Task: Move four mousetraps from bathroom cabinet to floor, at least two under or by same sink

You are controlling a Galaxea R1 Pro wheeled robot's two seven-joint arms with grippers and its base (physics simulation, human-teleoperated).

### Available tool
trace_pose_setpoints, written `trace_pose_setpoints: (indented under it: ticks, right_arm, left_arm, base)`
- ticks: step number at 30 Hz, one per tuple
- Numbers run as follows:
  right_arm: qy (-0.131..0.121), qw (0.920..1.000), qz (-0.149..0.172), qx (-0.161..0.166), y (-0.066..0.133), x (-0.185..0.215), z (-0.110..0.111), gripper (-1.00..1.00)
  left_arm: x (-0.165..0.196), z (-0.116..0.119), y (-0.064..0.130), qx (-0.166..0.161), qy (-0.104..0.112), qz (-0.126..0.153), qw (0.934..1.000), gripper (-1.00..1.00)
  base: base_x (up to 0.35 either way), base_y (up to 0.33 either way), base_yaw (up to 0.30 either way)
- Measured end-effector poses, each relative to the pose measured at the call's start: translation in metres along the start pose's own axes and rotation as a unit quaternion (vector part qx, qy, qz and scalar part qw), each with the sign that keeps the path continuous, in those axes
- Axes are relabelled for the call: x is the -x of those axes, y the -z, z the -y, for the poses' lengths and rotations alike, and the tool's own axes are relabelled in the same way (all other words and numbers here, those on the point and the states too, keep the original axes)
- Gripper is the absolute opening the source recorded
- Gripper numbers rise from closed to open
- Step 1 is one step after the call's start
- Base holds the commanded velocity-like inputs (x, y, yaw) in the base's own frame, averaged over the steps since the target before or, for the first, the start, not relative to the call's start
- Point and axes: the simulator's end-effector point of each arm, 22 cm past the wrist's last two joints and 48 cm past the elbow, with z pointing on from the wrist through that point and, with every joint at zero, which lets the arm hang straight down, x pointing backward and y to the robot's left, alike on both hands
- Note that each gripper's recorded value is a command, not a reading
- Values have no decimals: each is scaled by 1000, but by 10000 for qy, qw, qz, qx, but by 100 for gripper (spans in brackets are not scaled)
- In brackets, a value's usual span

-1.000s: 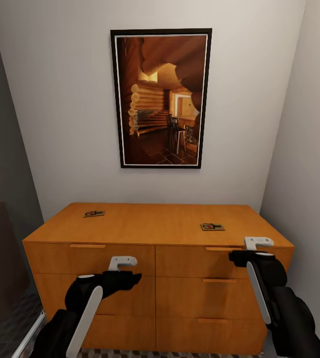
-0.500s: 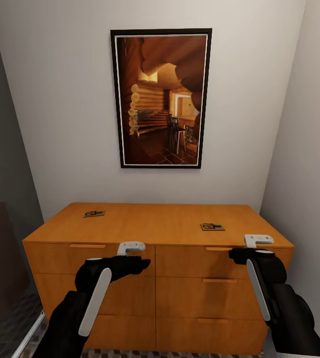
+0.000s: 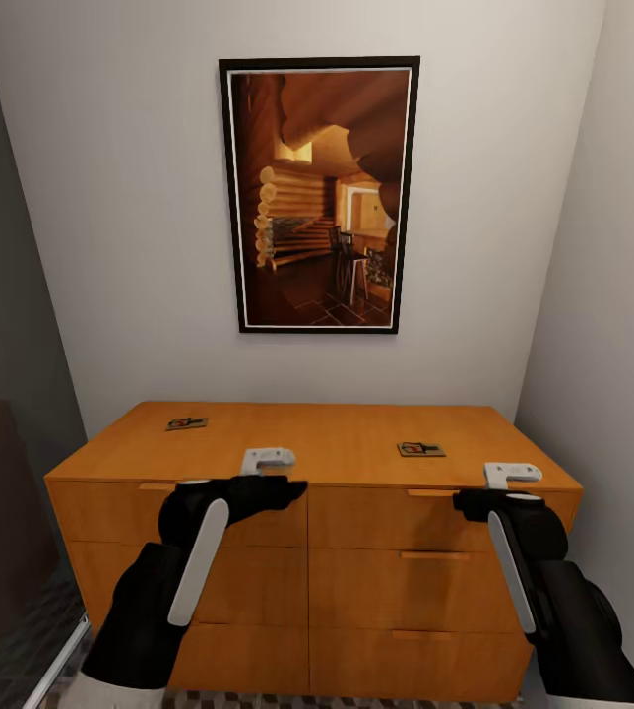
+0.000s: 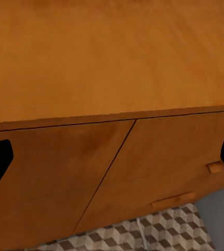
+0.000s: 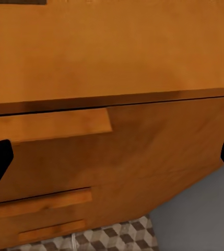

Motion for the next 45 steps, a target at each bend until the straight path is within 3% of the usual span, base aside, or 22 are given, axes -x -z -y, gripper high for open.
trace_pose_setpoints:
  ticks: [18, 27, 45]
  right_arm:
    - [-20, 9999, 98, -16, 1, 13, 0, 100]
    - [-55, 9997, 243, -14, 4, 31, 0, 100]
    - [-287, 9955, 891, 126, 23, 119, -13, 100]
  left_arm:
    - [87, 15, 16, -52, -279, 682, 9973, 100]
    - [98, 11, 18, 33, -367, 765, 9964, 100]
    - [102, -20, 20, 628, -670, 799, 9926, 100]
  base:
    - [0, 0, 0]
    - [0, 0, 0]
    - [0, 0, 0]
